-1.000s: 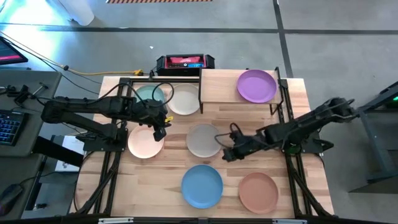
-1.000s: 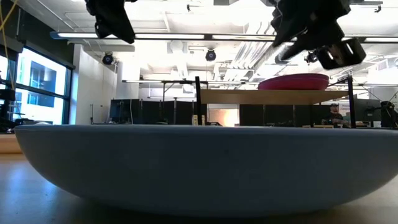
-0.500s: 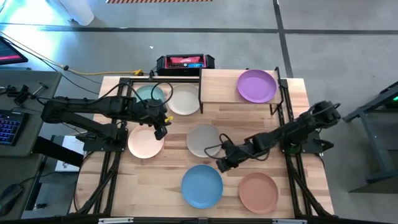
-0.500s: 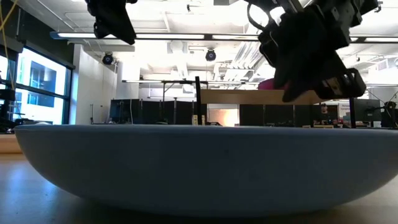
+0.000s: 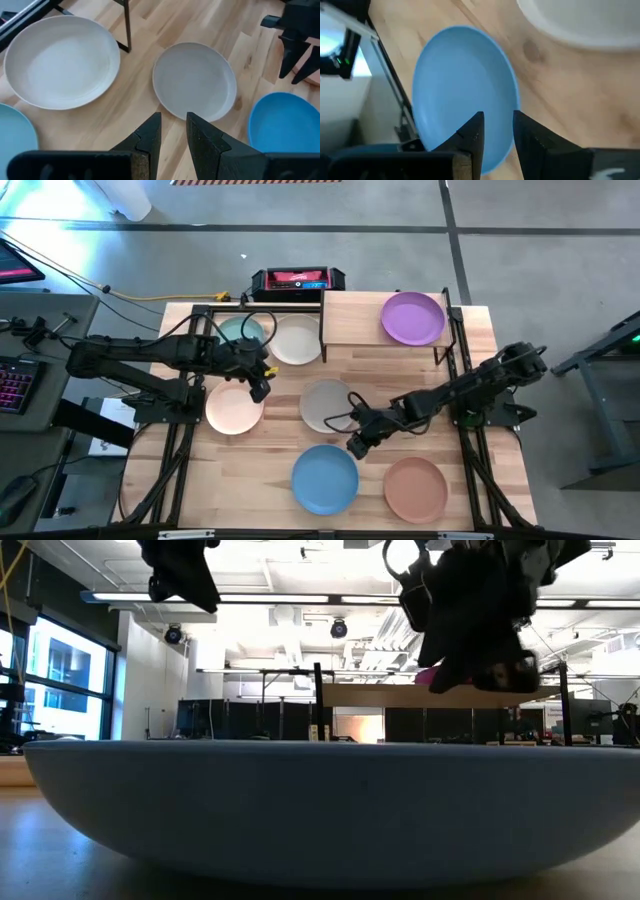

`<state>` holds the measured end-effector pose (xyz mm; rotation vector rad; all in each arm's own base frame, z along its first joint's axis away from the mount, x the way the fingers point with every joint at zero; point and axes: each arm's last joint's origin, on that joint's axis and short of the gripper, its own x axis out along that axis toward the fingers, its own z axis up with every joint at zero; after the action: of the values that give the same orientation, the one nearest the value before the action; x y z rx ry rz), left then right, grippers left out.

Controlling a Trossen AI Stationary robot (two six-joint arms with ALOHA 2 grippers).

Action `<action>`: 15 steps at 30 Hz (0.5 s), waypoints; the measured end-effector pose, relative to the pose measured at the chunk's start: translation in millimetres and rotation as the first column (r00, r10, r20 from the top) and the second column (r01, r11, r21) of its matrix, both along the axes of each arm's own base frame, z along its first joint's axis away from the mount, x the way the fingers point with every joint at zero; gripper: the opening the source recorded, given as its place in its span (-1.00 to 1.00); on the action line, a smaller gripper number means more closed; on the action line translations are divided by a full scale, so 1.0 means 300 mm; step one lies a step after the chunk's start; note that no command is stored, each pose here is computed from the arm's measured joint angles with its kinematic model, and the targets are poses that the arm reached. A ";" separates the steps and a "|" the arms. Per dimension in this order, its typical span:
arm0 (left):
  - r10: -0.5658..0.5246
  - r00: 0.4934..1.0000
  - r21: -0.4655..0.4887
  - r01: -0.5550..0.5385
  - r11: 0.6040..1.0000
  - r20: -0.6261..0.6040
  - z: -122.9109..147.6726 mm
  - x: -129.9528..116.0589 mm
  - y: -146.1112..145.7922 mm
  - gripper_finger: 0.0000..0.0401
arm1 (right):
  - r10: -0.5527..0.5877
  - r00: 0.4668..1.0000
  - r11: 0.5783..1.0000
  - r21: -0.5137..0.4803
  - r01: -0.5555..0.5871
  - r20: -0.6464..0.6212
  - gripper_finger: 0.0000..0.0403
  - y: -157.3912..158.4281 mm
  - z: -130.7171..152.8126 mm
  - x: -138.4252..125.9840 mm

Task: Place and stack plates onto a shelf
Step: Stack the blue plate on top of the purple plate on the shelf

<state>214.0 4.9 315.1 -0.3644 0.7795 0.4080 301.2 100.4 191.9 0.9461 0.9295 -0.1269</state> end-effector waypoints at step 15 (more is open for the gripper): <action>0.045 0.999 -0.029 -0.045 0.999 0.011 0.000 0.000 0.001 -0.61 | 0.051 0.999 0.997 -0.065 -0.052 -0.013 -0.21 -0.016 -0.008 -0.004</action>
<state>214.0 5.1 315.2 -0.4118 0.7672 0.4365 300.0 95.6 189.5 0.8614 0.9539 -0.1177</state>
